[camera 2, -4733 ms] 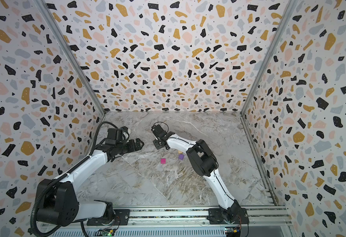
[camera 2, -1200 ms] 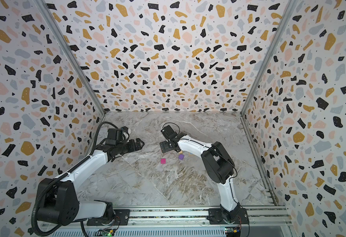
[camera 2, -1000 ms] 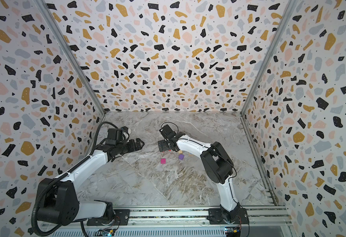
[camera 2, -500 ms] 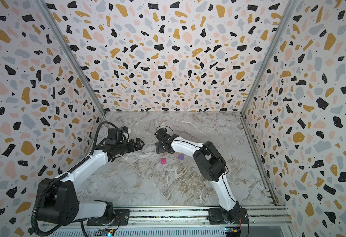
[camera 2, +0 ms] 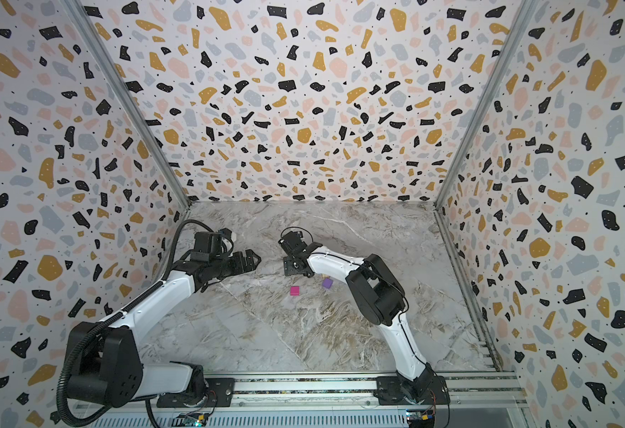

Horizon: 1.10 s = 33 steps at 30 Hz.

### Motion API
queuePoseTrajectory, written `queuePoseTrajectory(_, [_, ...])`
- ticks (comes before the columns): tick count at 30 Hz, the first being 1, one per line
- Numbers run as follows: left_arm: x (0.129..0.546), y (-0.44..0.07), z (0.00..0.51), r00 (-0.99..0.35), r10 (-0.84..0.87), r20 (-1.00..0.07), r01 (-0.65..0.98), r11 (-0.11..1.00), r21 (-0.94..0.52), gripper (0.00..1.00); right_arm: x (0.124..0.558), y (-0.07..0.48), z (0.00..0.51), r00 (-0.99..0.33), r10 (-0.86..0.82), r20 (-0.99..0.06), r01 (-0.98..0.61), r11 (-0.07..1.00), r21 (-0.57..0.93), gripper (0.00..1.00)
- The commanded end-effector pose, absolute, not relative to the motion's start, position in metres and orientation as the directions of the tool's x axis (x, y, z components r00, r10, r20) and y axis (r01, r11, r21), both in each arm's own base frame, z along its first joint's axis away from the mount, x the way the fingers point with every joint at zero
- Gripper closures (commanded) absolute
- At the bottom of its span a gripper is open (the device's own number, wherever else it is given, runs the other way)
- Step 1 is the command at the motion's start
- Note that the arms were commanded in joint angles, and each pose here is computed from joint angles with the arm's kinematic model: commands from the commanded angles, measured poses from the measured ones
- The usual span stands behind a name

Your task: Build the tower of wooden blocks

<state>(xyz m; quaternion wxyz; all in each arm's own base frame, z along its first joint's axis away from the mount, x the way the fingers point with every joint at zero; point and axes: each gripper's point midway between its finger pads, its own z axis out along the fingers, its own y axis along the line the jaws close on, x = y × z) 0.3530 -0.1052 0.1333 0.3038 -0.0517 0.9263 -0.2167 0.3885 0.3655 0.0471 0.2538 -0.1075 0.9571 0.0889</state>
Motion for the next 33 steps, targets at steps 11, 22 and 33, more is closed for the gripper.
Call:
queuePoseTrajectory(11, [0.353, -0.106, 0.135, -0.803, -0.233, -0.549, 0.045, 0.894, -0.445, 0.00, 0.392, 0.362, 0.055, -0.841, -0.159, -0.518, -0.226, 0.972, 0.068, 0.32])
queuePoseTrajectory(22, [0.354, -0.106, 0.133, -0.805, -0.236, -0.544, 0.041, 0.893, -0.448, 0.00, 0.392, 0.359, 0.062, -0.832, -0.164, -0.530, -0.226, 0.973, 0.054, 0.37])
queuePoseTrajectory(33, [0.351, -0.120, 0.132, -0.819, -0.234, -0.524, 0.080, 0.858, -0.508, 0.00, 0.394, 0.340, 0.112, -0.813, -0.091, -0.575, -0.177, 0.980, 0.095, 0.51])
